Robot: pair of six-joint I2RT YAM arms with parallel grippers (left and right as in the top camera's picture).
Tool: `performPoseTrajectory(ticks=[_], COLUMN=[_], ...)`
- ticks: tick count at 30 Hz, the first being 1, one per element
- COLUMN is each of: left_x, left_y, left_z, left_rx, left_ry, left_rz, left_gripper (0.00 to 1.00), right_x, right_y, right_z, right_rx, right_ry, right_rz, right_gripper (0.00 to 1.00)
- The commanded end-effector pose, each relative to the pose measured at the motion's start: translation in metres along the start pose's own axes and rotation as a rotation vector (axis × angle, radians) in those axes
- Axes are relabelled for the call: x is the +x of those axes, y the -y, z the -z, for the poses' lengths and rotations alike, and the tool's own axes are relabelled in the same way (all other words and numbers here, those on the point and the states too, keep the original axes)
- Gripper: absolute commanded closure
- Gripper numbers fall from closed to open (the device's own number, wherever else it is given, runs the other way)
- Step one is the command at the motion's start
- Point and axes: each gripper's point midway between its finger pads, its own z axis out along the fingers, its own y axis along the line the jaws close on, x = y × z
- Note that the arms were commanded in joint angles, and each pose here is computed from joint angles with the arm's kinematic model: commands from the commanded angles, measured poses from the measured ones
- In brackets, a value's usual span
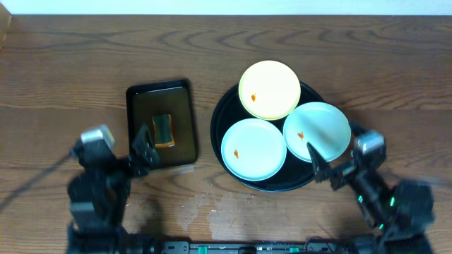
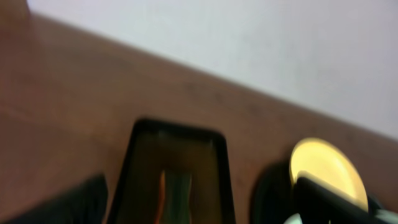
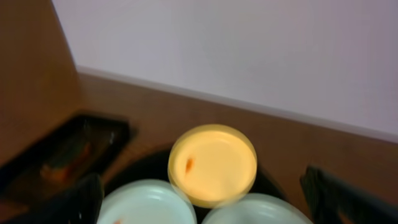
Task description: Clean dirty plates on tray and stack at the side
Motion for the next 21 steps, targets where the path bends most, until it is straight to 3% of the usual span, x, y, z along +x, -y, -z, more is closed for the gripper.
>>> performPoseTrajectory(ticks=[1, 7, 16, 20, 21], left_x=[-0.021, -0.014, 0.049, 0.094, 0.105], left_y=[0.012, 0.025, 0.009, -0.019, -0.023], left_z=[-0.010, -0.027, -0.060, -0.079, -0.084], left_rx=[-0.015, -0.023, -0.093, -0.240, -0.261], left_ry=[-0.136, -0.435, -0.720, -0.878, -0.916], left_rz=[-0.036, -0.008, 0.064, 0.079, 0.075], left_gripper=[0.05, 0.05, 0.05, 0.09, 0.15], right_x=[-0.016, -0.017, -0.001, 0.009, 0.009], right_y=[0.005, 0.017, -0.010, -0.009, -0.010], right_z=[-0.019, -0.057, -0.105, -0.110, -0.110], right_rx=[-0.011, -0.022, -0.243, -0.243, -0.245], right_ry=[-0.174, -0.523, -0.653, -0.684, -0.685], right_rz=[-0.047, -0.163, -0.393, -0.405, -0.403], right_gripper=[0.01, 0.01, 0.01, 0.18, 0.22])
